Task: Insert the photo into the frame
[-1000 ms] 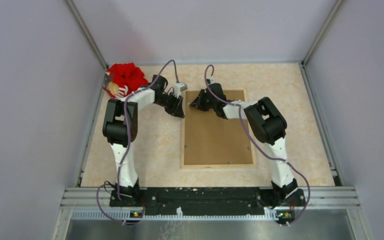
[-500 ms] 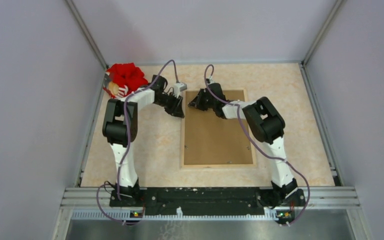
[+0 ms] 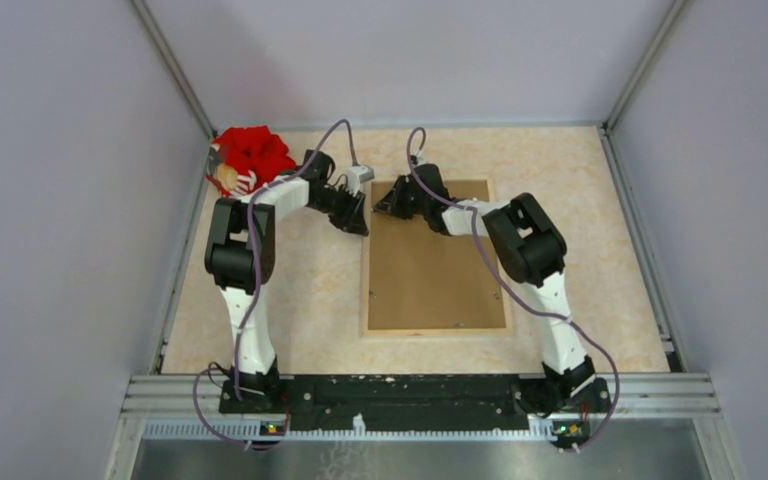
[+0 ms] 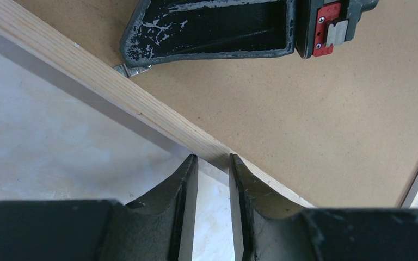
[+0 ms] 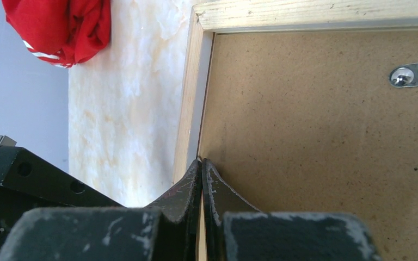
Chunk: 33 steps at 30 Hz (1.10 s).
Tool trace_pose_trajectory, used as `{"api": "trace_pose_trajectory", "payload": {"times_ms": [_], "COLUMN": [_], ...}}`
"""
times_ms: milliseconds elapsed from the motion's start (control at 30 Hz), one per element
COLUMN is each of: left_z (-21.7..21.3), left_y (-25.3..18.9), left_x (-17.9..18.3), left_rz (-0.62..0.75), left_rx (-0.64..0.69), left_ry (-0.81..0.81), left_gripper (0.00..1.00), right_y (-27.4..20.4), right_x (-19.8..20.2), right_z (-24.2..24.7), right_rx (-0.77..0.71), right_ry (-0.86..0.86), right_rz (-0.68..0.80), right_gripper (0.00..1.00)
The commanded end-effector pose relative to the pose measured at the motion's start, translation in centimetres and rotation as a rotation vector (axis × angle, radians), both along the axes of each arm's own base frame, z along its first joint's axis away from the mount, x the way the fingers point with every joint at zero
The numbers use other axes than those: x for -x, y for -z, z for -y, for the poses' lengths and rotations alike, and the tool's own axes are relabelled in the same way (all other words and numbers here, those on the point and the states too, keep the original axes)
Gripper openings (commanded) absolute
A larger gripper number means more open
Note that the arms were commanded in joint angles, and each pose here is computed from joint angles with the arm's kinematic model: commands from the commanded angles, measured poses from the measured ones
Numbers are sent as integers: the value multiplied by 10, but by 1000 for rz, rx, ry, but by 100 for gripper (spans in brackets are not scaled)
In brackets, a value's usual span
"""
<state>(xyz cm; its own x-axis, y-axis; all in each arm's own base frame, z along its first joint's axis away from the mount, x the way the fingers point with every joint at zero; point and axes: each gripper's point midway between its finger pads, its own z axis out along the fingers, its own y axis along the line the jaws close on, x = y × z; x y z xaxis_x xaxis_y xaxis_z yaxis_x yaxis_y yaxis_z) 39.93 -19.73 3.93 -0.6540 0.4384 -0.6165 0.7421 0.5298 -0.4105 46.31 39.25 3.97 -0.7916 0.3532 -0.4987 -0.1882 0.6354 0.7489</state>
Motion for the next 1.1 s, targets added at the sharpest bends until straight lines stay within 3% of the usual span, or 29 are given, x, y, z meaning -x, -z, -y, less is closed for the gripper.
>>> {"api": "trace_pose_trajectory", "payload": {"times_ms": [0, 400, 600, 700, 1067], "left_z": [-12, -12, -15, -18, -20], "left_y": [10, 7, 6, 8, 10], "left_x": [5, 5, 11, 16, 16], "left_rz": [8, 6, 8, 9, 3], "left_rx": [-65, -59, -63, -69, -60], "left_ry": [8, 2, 22, 31, 25], "left_gripper": [32, 32, 33, 33, 33], "right_y": [20, -39, -77, -72, 3], "right_x": [7, -6, -20, -26, -5], "right_z": [10, 28, 65, 77, 16], "right_rx": [70, -4, 8, 23, 93], "right_ry": [-5, 11, 84, 94, -93], "right_rz": [-26, 84, 146, 122, -29], "right_gripper": [0, 0, 15, 16, 6]}}
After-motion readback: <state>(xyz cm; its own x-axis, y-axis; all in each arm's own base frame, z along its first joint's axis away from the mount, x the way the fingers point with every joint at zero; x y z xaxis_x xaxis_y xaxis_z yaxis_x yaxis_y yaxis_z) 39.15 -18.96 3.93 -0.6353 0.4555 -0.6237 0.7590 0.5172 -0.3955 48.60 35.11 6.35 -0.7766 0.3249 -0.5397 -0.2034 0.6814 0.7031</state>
